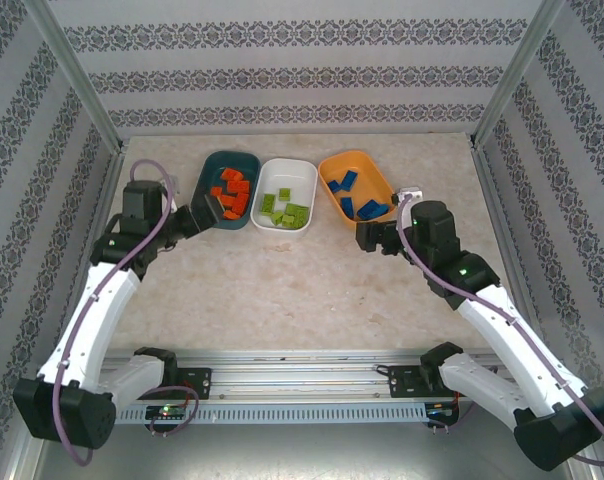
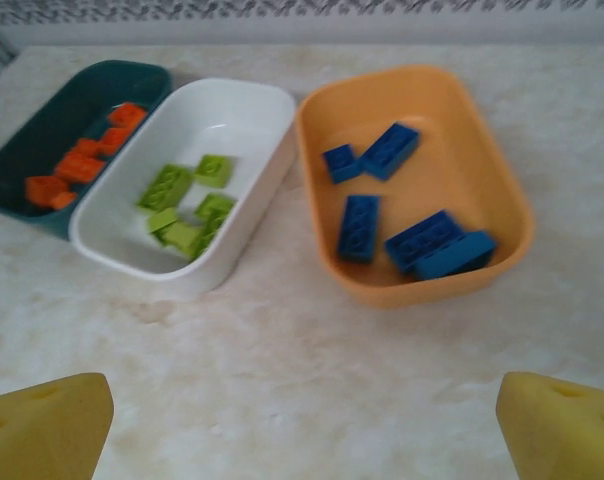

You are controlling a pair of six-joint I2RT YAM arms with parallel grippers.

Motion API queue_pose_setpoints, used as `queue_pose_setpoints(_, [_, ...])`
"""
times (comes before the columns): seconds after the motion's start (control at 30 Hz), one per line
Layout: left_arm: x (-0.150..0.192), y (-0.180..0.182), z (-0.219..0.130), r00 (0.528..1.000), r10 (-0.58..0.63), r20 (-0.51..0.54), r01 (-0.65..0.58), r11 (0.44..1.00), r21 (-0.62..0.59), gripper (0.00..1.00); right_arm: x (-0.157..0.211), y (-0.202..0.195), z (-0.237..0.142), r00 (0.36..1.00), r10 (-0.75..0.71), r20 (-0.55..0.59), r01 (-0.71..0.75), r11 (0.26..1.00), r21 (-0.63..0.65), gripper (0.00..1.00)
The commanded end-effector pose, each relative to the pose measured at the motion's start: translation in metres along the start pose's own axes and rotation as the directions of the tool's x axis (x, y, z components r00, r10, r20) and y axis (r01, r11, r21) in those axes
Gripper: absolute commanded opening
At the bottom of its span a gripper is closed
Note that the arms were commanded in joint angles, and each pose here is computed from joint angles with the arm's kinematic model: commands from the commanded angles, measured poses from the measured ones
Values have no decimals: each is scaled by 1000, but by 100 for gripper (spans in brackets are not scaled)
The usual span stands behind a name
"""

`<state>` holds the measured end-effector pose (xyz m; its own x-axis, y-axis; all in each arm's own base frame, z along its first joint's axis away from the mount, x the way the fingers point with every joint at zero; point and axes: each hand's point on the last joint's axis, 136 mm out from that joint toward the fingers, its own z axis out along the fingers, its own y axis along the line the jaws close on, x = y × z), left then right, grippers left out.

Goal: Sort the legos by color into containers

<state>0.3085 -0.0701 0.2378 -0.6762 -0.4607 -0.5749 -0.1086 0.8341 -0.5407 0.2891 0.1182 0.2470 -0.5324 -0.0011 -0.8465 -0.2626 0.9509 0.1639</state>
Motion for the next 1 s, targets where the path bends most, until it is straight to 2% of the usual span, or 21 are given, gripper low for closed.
queue_pose_setpoints(0.0, [-6,8,-6,990,99,101,-96,995,-30,100,-25,-22,-4,979,-167,118,153,981,119,98])
queue_pose_setpoints(0.17, [-3,20,-8,961,205,186,-197,979,-58,100,-37,-38,2,963,-190,191,151,967,203,98])
queue_pose_setpoints(0.33, [4,30,-2,923,309,229,-298,951,-85,100,-10,-74,49,983,-153,100,123,958,258,98])
queue_pose_setpoints(0.53, [13,38,0,886,371,277,-359,928,-94,100,37,-125,96,996,-83,21,73,955,287,98])
queue_pose_setpoints(0.63, [12,49,1,879,391,274,-361,920,-156,100,48,-130,112,997,-77,29,67,965,253,98])
queue_pose_setpoints(0.73, [4,74,2,889,365,278,-288,915,-282,100,53,-132,126,996,-84,27,75,968,240,98])
queue_pose_setpoints(0.97, [-15,98,26,871,443,210,-337,852,-401,100,55,-135,142,995,-97,14,91,969,229,98])
